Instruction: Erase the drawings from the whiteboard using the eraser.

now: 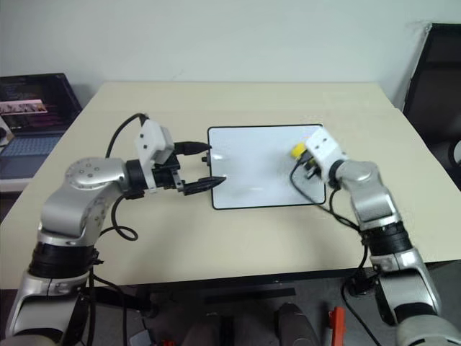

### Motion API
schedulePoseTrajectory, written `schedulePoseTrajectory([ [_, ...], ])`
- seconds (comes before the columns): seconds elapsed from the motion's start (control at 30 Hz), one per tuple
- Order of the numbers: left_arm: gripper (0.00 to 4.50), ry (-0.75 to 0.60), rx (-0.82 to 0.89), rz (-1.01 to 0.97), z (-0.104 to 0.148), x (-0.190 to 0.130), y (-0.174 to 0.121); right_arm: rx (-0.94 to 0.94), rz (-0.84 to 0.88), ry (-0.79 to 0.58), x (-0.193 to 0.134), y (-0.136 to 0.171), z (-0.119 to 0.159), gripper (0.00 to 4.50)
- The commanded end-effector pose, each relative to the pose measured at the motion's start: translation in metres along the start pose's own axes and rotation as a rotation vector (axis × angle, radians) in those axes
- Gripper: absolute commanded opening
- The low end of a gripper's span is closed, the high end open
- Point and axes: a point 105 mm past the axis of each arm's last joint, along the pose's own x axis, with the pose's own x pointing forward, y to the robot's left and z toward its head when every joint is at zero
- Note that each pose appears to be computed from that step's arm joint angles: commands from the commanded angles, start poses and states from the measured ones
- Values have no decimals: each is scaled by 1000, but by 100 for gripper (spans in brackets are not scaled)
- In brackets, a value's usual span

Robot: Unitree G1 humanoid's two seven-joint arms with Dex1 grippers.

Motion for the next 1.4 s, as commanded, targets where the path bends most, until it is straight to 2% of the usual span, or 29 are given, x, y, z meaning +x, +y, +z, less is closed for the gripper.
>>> schedulePoseTrajectory([
  [0.03,450,-36,35,-3,13,0,0,22,23,55,0,6,-10,100],
  [0.27,450,-32,35,-6,12,1,0,61,-313,92,-20,-79,-17,99],
  [0.43,450,-32,38,-10,13,2,0,66,-399,131,-27,-99,-26,99],
  [0.57,450,-32,38,-15,13,2,0,59,-324,128,-18,-81,-24,99],
  [0.73,450,-33,39,-18,13,3,1,3,-67,89,-2,-22,-12,99],
  [0.87,450,-34,38,-22,13,4,0,-38,62,103,-1,9,-14,99],
  [0.97,450,-35,38,-25,13,5,0,-19,64,96,-4,10,-14,99],
  [1.03,450,-39,36,-33,14,6,-1,33,10,49,-14,-8,-6,99],
  [1.1,450,-46,35,-42,15,9,-2,144,-50,-74,-34,-35,14,99],
  [1.2,450,-76,27,-73,17,18,-9,273,-189,-229,-81,-87,28,99],
  [1.3,450,-107,23,-122,20,32,-21,351,-345,-200,-119,-125,4,99],
  [1.4,450,-124,26,-198,22,48,-39,408,-480,-28,-147,-145,-45,99],
])
